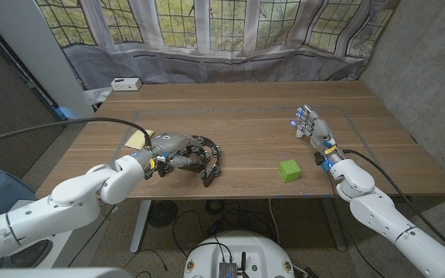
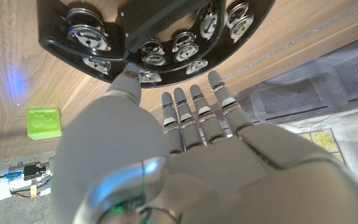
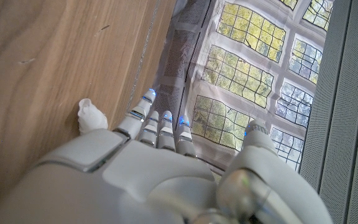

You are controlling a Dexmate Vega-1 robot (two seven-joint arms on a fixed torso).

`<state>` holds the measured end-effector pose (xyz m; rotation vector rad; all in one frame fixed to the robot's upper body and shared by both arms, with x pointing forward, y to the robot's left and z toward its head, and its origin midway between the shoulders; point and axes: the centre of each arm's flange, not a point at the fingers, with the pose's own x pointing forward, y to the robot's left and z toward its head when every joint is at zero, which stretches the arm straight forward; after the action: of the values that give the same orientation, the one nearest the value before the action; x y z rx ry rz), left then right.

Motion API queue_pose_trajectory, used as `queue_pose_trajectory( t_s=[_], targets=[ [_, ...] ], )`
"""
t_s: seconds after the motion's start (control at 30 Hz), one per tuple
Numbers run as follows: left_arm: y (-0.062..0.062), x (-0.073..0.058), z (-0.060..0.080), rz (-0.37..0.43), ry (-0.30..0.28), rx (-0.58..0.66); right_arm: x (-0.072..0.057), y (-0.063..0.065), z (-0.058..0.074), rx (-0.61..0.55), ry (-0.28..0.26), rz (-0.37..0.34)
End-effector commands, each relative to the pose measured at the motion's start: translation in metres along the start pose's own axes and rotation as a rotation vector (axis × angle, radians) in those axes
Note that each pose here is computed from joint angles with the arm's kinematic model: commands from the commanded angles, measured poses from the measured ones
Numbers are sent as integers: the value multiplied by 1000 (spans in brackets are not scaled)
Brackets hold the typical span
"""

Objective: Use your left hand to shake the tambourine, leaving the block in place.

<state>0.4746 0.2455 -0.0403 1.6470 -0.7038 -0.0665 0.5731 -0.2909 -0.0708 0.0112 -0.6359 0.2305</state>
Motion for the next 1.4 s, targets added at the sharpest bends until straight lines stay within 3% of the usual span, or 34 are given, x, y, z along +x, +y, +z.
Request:
queue_pose_trajectory(
  t_s=[0.03, 0.3, 0.7, 1.17, 1.33, 1.4],
  targets=[
    [17, 7, -3, 104, 2, -21, 0, -1, 3, -6, -7, -12],
    [28, 12, -9, 249, 28, -74, 0, 1, 1, -2, -8, -14],
    [27, 28, -24, 426, 73, -243, 3, 4, 2, -20, -55, -9],
    [26, 37, -41, 579, 109, -526, 8, 11, 8, -30, -76, -2],
    [23, 38, -48, 602, 97, -664, 12, 8, 12, -29, -82, -4],
    [20, 40, -55, 600, 87, -775, 13, 7, 15, -34, -86, -1]
  ],
)
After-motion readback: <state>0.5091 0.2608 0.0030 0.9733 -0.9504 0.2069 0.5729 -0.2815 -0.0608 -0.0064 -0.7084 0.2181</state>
